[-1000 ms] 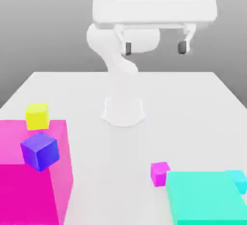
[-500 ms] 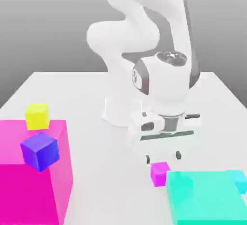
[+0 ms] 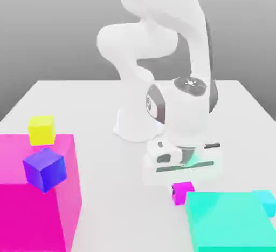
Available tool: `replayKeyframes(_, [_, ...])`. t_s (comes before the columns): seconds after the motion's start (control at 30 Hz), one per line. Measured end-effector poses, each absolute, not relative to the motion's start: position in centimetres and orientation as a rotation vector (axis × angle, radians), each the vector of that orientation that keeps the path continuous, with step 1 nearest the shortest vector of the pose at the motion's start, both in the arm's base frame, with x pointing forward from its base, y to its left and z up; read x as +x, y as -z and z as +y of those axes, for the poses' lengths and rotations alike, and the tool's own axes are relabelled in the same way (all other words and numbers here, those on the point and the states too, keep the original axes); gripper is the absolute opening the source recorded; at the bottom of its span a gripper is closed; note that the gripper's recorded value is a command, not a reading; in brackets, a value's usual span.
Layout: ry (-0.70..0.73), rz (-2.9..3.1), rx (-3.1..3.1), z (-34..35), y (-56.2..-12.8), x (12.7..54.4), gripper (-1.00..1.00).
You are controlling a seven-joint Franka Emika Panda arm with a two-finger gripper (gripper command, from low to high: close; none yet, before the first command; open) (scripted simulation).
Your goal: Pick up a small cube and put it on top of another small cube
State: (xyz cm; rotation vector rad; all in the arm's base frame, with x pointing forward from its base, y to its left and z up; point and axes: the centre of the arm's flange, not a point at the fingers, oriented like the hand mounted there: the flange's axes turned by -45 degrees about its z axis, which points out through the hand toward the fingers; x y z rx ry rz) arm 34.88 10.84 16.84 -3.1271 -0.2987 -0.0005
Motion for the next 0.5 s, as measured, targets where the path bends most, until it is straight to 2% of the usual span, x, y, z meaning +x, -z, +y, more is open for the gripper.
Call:
replayKeyframes(0.07, [0.001, -0.293, -3.129, 10.7, -18.6, 34.9, -1.0])
replayKeyframes(0.17, [0.002, -0.038, -3.148, 6.9, -21.6, 37.6, -1.0])
replayKeyframes(0.33, [0.004, 0.419, -3.126, -0.3, -27.7, 41.2, -1.0])
replayKeyframes(0.5, [0.003, 0.892, -3.022, -8.8, -34.7, 42.1, -1.0])
